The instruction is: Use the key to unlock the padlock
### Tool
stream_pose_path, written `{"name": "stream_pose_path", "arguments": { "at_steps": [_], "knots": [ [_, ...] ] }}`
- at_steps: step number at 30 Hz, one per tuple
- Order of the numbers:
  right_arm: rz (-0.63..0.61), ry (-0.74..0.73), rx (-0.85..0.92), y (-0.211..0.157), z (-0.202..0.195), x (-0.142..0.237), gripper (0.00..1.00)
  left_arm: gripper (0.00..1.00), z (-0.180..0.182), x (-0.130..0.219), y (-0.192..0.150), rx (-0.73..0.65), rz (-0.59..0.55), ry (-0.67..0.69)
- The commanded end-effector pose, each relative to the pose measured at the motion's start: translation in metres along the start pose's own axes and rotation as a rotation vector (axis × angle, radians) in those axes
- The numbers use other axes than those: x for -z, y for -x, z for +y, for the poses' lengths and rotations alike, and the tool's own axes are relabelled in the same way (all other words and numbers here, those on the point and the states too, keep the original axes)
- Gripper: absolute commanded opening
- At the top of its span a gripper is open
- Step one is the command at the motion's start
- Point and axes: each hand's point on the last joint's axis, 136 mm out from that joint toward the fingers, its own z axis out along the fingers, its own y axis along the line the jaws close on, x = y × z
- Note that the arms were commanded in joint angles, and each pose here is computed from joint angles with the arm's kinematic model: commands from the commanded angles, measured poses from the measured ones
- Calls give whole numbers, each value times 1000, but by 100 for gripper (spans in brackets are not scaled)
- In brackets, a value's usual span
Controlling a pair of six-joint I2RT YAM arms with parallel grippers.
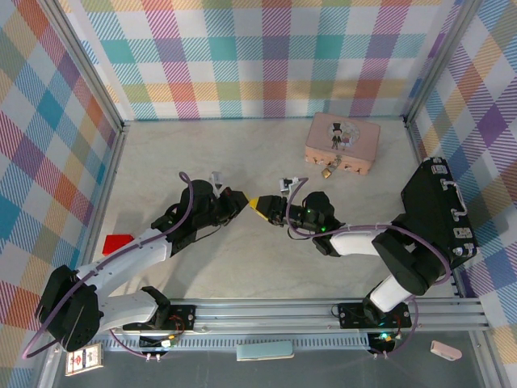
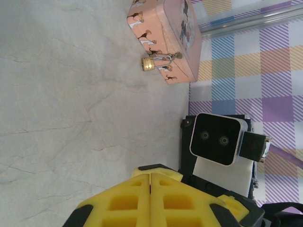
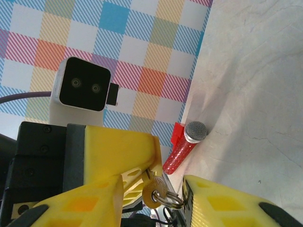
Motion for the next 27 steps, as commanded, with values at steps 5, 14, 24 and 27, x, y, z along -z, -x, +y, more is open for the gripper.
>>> {"name": "stream_pose_path", "arguments": {
  "at_steps": [5, 14, 24, 27],
  "knots": [
    [16, 85, 28, -1, 28, -3, 32, 0, -24, 5, 1, -35, -6, -67],
    [9, 76, 34, 0, 27, -2, 24, 0, -20, 7, 0, -33, -10, -60],
    [-16, 60, 35, 4, 26, 1, 18, 0, -19, 11, 1, -45, -21, -59],
    [-14, 65, 27, 4, 27, 0, 15, 0, -20, 11, 1, -52, -21, -61]
  ]
}}
